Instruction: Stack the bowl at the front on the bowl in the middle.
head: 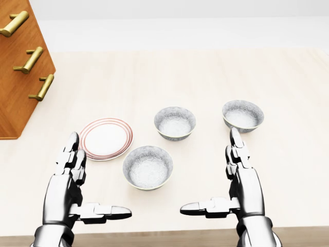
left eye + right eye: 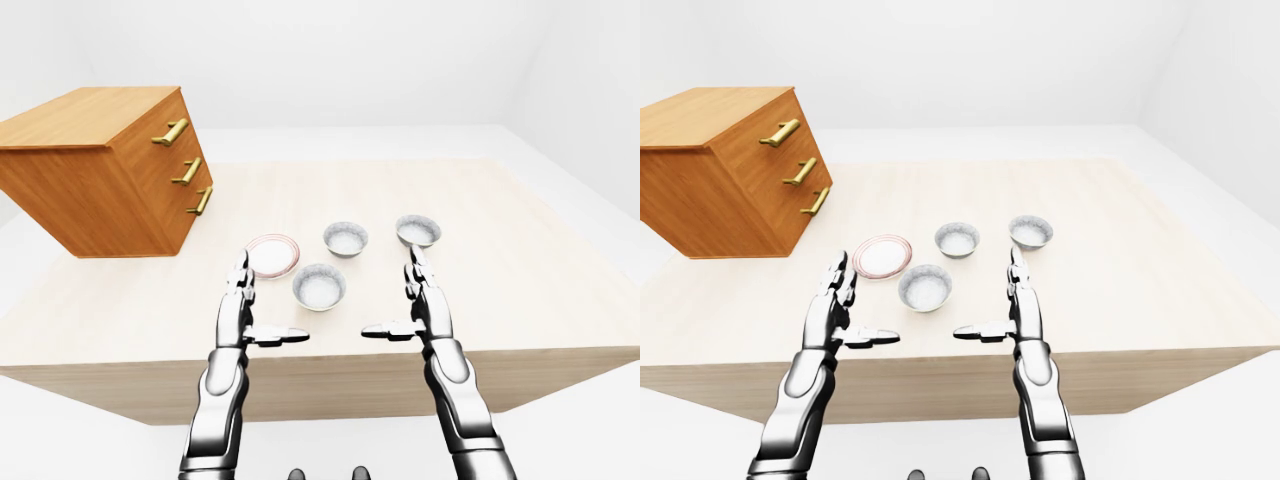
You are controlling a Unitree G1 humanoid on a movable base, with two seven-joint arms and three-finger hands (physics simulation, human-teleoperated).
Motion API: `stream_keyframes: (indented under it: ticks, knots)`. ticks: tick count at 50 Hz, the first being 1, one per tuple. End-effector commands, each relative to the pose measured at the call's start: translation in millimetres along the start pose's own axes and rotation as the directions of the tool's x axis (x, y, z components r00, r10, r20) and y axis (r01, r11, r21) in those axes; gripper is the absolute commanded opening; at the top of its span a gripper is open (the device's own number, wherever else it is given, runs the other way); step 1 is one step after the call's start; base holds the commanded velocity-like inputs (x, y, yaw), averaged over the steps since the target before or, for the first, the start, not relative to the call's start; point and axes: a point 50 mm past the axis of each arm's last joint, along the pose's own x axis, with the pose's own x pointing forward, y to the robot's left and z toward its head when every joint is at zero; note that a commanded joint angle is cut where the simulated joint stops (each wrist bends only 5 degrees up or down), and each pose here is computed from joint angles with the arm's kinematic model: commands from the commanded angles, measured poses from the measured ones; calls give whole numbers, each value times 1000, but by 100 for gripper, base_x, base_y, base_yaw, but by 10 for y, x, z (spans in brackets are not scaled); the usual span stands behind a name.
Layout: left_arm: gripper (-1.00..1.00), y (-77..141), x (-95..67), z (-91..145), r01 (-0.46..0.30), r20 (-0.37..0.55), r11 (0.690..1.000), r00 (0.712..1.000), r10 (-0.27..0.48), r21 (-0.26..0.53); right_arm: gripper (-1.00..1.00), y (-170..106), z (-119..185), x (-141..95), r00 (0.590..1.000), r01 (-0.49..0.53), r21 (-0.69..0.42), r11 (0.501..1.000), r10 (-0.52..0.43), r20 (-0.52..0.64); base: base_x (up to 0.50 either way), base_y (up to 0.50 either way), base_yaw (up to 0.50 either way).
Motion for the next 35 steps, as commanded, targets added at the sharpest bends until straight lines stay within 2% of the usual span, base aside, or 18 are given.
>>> stream_keyframes:
  ticks: [1, 20, 32, 35]
  knots:
    - [100, 93, -46, 32, 4, 2, 1000, 1000, -4, -9, 100, -42, -58, 42, 1000, -8, -42, 999, 8, 7, 0, 0, 0]
    - [100, 120, -12, -10, -3, -9, 1000, 1000, 3, -6, 100, -22, -39, 26, 997, -70, -11, 998, 70, 16, 0, 0, 0]
    - [100, 156, -6, -29, -5, -12, 1000, 1000, 5, 4, 100, -40, -36, 44, 998, -65, -5, 998, 65, 17, -5, -48, 0]
    - [100, 189, 4, 6, -16, -5, 1000, 1000, 16, 3, 100, -63, 17, 53, 998, -58, -24, 998, 58, 31, 0, -16, 0]
